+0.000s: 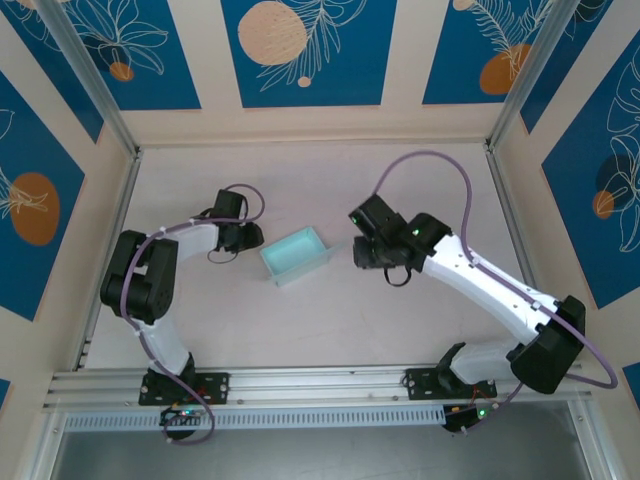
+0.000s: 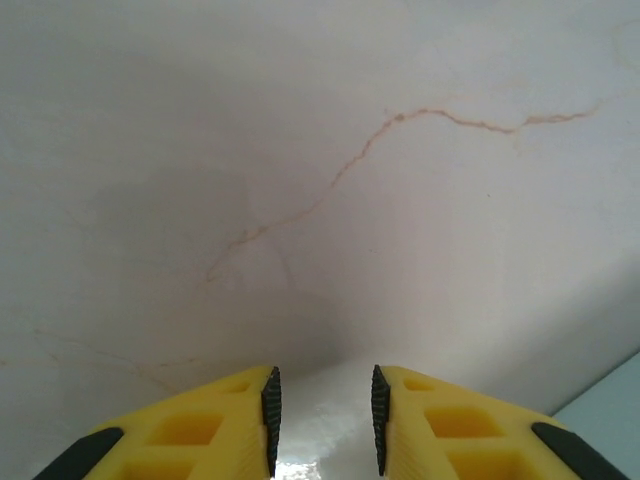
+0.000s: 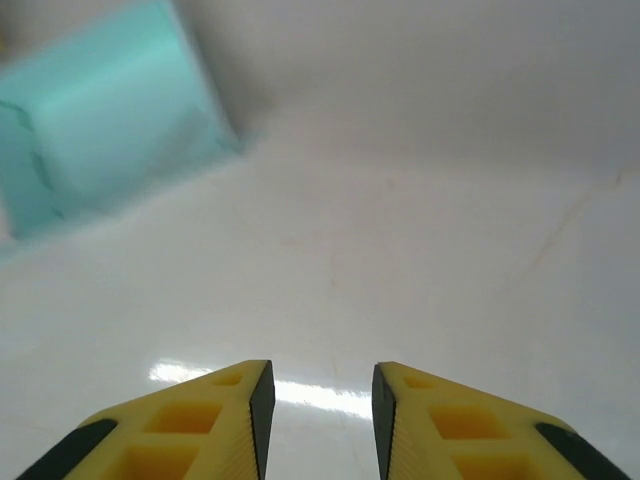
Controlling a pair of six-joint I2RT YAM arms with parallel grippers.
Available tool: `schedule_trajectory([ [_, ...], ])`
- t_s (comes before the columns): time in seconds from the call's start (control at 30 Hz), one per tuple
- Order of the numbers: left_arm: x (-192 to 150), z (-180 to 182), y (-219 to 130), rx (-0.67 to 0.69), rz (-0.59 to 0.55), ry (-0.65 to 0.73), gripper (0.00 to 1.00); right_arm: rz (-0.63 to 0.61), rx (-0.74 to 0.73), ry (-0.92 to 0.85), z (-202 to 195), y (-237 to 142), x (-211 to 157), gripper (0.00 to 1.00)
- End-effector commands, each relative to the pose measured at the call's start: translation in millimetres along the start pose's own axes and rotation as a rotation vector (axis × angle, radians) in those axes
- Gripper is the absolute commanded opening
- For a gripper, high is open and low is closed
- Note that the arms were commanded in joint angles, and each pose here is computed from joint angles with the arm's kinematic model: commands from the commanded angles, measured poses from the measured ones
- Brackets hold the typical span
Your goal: Fold the paper box
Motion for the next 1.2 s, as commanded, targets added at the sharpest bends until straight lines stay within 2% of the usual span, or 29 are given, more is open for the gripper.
schedule_trajectory([
  [0.0, -17, -7, -1, -0.054, 0.04, 0.012, 0.31, 0.034, 0.051, 0.172, -12, 10, -19, 0.35],
  [0.17, -39, -21, -2, -0.105, 0.065, 0.031, 0.31, 0.055, 0.089, 0.286, -41, 21, -28, 0.37],
  [0.33, -70, -41, -2, -0.182, 0.074, 0.033, 0.31, 0.055, 0.144, 0.339, -57, 26, -19, 0.37],
  [0.57, -111, -75, 4, -0.29, 0.093, 0.033, 0.31, 0.095, 0.148, 0.311, -56, 52, 10, 0.36],
  [0.8, -120, -114, -1, -0.392, 0.084, 0.075, 0.31, 0.102, 0.135, 0.267, -54, 81, 55, 0.35],
  [1.03, -129, -97, -13, -0.31, 0.034, 0.042, 0.31, 0.096, 0.21, 0.21, -44, 112, 90, 0.33],
  [1.17, -133, -87, -19, -0.278, 0.013, 0.027, 0.31, 0.107, 0.313, 0.159, -29, 128, 113, 0.31],
])
Point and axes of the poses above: each hand's point on the last joint's axis, 136 mm out from that joint toward the fingers, its own y axis out along the fingers, its own z axis along the line the jaws close on, x = y × z, the point moved 10 cm from there along -y, back along the fingers, and after that the axes turned 2 degrees about y, right-handed, at the moved point
